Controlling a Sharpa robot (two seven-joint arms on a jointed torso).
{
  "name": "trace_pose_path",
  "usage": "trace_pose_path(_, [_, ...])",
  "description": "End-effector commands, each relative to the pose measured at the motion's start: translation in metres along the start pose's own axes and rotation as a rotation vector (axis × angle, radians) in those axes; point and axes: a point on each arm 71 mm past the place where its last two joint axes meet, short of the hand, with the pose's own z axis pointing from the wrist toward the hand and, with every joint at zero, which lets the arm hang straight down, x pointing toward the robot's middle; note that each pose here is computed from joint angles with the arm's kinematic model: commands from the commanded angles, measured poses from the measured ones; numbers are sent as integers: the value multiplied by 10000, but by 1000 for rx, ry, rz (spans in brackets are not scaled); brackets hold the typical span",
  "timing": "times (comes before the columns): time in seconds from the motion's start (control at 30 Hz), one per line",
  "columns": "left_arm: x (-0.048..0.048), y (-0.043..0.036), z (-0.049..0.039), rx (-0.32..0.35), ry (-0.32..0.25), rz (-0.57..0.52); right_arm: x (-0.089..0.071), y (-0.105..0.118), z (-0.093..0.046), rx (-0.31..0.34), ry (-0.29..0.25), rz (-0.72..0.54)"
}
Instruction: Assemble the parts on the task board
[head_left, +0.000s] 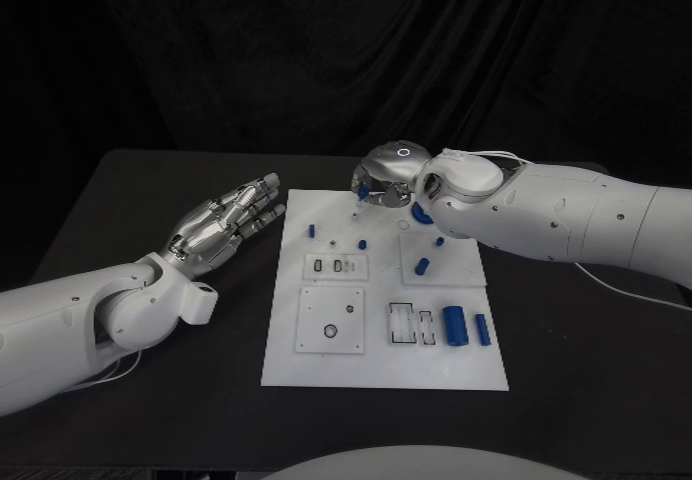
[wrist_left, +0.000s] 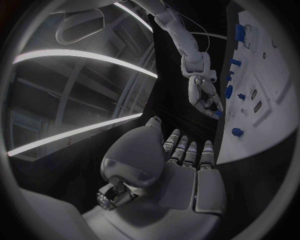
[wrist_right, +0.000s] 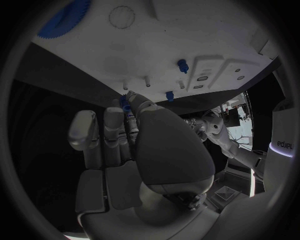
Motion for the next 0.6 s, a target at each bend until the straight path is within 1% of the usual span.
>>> trace_pose_path(0.03, [20,-96,0,146,11,-11,59,-24,1,22,30,-5])
trace_pose_path(0.33, [22,-92,5,144,13,-12,112,-26,20,27,44,-4])
trace_pose_path(0.6, [36,-84,18,141,18,-16,128,-11,71,25,48,-7])
